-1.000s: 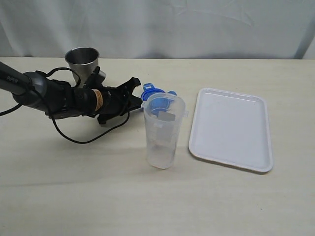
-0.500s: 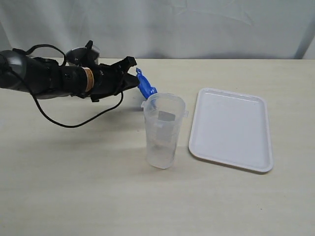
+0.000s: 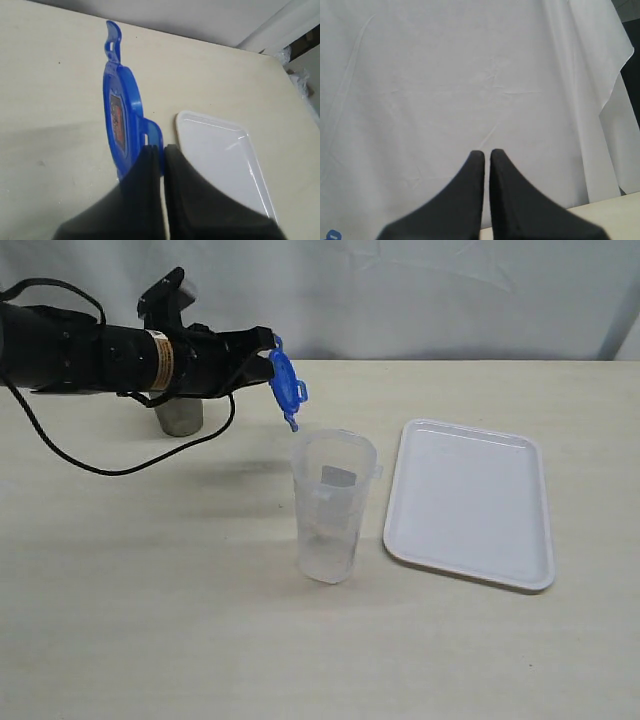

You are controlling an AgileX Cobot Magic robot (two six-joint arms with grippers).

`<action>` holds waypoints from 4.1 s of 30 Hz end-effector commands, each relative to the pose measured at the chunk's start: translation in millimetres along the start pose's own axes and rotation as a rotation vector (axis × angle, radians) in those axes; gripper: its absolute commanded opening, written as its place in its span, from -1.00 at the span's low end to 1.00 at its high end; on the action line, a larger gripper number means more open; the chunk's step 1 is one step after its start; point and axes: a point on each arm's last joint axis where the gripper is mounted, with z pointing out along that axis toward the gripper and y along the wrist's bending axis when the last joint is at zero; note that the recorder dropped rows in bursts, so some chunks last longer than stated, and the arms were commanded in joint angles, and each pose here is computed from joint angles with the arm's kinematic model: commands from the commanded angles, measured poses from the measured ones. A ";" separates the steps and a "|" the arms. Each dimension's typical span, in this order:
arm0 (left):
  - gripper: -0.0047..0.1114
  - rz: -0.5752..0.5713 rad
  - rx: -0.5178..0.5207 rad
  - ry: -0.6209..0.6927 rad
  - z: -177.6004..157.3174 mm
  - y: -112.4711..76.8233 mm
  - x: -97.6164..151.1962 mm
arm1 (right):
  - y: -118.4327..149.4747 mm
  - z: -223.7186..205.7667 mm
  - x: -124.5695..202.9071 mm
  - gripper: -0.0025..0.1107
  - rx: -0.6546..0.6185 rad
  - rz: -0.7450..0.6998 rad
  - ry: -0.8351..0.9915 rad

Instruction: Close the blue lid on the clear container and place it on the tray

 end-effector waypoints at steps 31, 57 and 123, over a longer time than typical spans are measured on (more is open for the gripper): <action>-0.92 0.944 0.409 0.014 -98.3 -102.5 -17.6 | 0.2 -0.3 -0.4 -0.88 0.000 -0.004 0.003; -0.92 1.682 0.139 -0.127 -73.8 -135.6 0.4 | 0.1 -0.4 0.9 -0.88 0.001 -0.009 0.017; -0.92 1.882 -0.191 -0.038 -107.2 -161.6 100.5 | 0.1 -0.4 1.6 -0.88 0.002 -0.011 0.025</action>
